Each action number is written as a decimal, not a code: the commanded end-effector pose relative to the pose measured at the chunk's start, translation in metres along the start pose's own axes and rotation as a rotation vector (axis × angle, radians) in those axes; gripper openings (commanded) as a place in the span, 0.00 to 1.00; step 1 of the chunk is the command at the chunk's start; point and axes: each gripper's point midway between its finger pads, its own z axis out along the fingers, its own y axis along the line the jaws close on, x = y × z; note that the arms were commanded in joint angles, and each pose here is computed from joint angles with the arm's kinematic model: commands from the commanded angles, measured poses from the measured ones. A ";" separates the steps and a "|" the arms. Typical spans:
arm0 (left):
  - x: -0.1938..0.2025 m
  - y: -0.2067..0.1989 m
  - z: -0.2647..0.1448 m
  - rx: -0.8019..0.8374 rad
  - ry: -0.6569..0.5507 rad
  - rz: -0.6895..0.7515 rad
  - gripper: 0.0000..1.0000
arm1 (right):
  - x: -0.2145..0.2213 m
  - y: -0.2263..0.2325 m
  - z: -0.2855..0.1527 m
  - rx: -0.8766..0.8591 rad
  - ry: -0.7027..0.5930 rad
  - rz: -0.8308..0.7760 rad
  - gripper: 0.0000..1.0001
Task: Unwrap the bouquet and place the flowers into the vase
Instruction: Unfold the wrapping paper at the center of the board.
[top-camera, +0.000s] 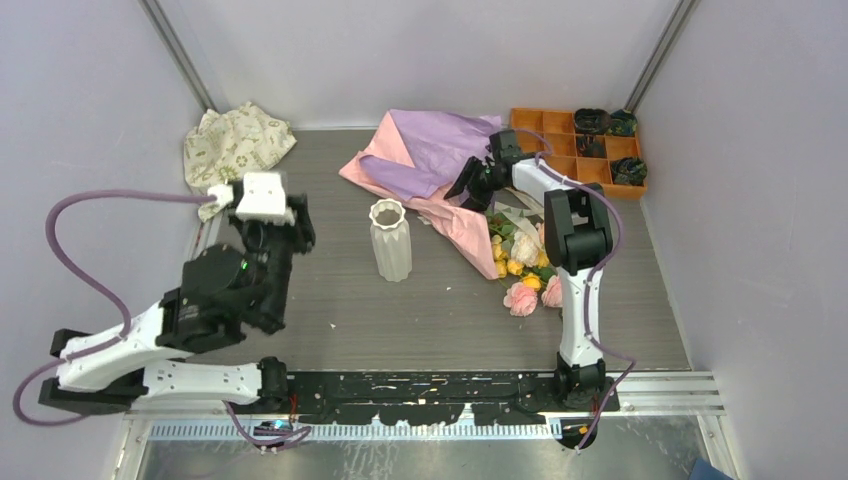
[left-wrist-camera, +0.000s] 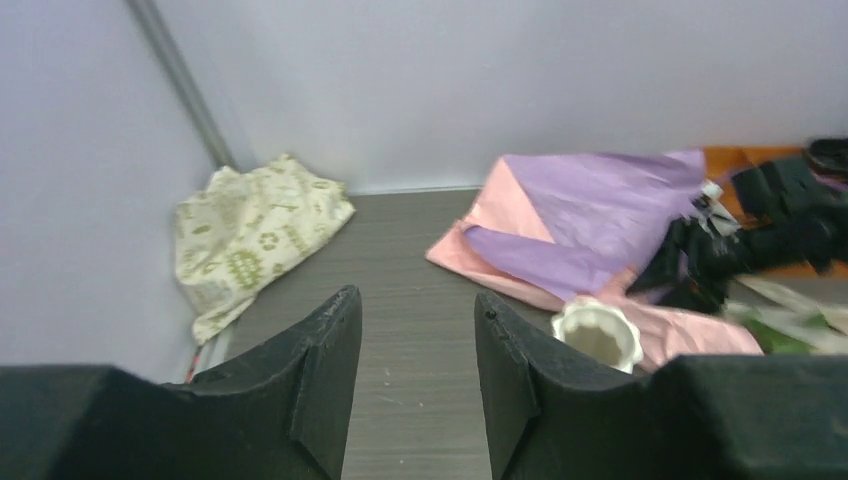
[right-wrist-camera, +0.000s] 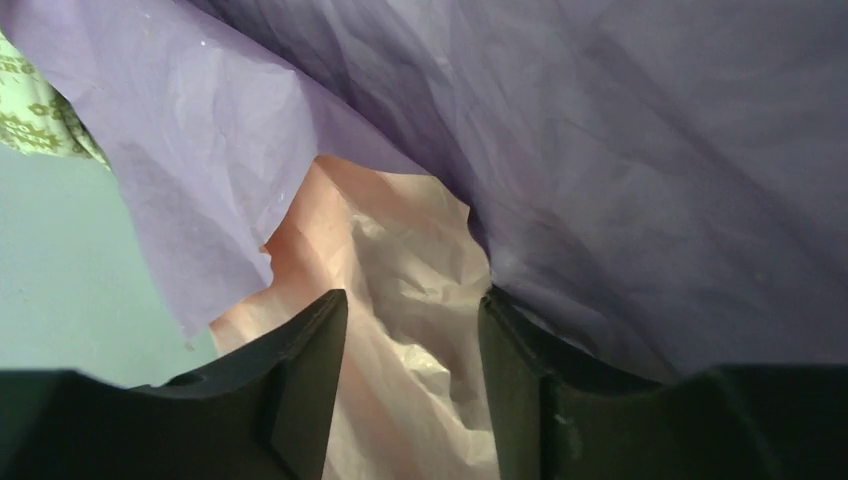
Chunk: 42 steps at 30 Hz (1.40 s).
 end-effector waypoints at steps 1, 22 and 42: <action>-0.041 0.006 0.047 -0.153 -0.012 0.041 0.46 | -0.004 0.032 0.001 -0.078 -0.007 -0.032 0.52; 0.098 -0.017 0.194 0.176 0.454 -0.384 0.35 | 0.025 0.122 -0.066 -0.246 -0.082 -0.196 0.01; 0.175 -0.059 0.260 0.343 0.590 -0.470 0.28 | 0.050 0.136 -0.042 -0.308 -0.019 -0.167 0.58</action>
